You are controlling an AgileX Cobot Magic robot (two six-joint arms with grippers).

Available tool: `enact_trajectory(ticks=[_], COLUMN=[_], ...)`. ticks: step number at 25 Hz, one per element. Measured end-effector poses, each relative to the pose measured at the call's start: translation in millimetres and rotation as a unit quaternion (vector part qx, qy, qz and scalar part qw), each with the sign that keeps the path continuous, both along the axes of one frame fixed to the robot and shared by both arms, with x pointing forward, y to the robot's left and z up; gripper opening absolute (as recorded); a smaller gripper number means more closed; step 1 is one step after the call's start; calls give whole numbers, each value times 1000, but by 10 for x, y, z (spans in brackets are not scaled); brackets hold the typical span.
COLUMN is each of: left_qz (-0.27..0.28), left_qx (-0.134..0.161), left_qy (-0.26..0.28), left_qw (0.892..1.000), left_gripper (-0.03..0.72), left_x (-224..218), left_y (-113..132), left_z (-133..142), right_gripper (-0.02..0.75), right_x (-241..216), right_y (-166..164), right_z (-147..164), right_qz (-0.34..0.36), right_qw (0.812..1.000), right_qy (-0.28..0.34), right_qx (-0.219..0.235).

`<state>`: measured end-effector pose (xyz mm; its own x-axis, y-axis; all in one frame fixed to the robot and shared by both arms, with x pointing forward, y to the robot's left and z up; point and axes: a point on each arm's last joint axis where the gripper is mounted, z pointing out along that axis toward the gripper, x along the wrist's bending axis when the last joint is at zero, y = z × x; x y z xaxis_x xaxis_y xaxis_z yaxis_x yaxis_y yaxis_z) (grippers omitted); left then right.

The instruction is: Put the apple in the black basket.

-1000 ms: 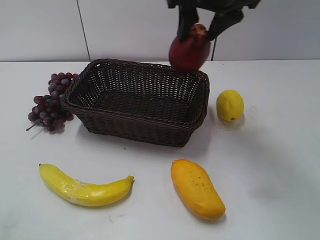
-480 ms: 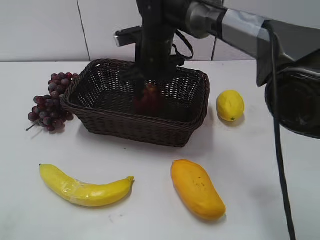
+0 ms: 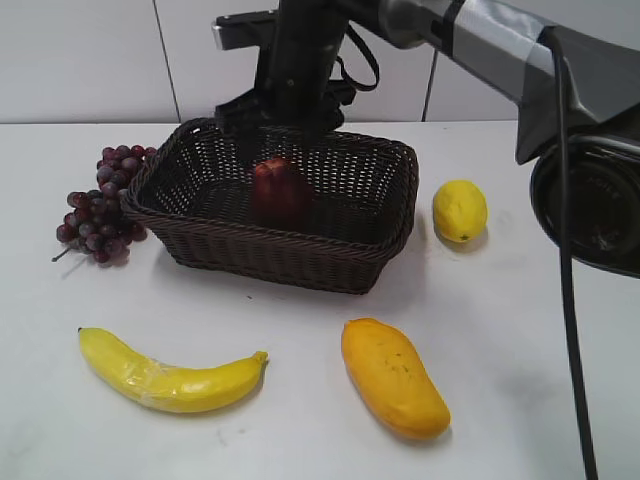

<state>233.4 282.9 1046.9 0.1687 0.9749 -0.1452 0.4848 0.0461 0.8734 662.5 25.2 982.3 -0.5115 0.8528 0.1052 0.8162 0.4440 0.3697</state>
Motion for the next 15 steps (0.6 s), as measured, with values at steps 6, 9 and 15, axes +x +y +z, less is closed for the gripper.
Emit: enact_trajectory(ticks=[6, 9, 15], left_qz=[0, 0, 0], left_qx=[0, 0, 0], left_qy=[0, 0, 0], left_qw=[1000, 1000, 1000], left_gripper=[462, 462, 462], left_x=[0, 0, 0], left_y=[0, 0, 0], left_z=[0, 0, 0], right_gripper=[629, 619, 594], right_x=[6, 4, 183], right_y=[-89, -196, -871], right_z=[322, 585, 776], right_qz=[-4, -2, -56], right_qw=[999, 997, 996], right_qy=[-44, -73, -66], right_qx=[-3, 0, -14])
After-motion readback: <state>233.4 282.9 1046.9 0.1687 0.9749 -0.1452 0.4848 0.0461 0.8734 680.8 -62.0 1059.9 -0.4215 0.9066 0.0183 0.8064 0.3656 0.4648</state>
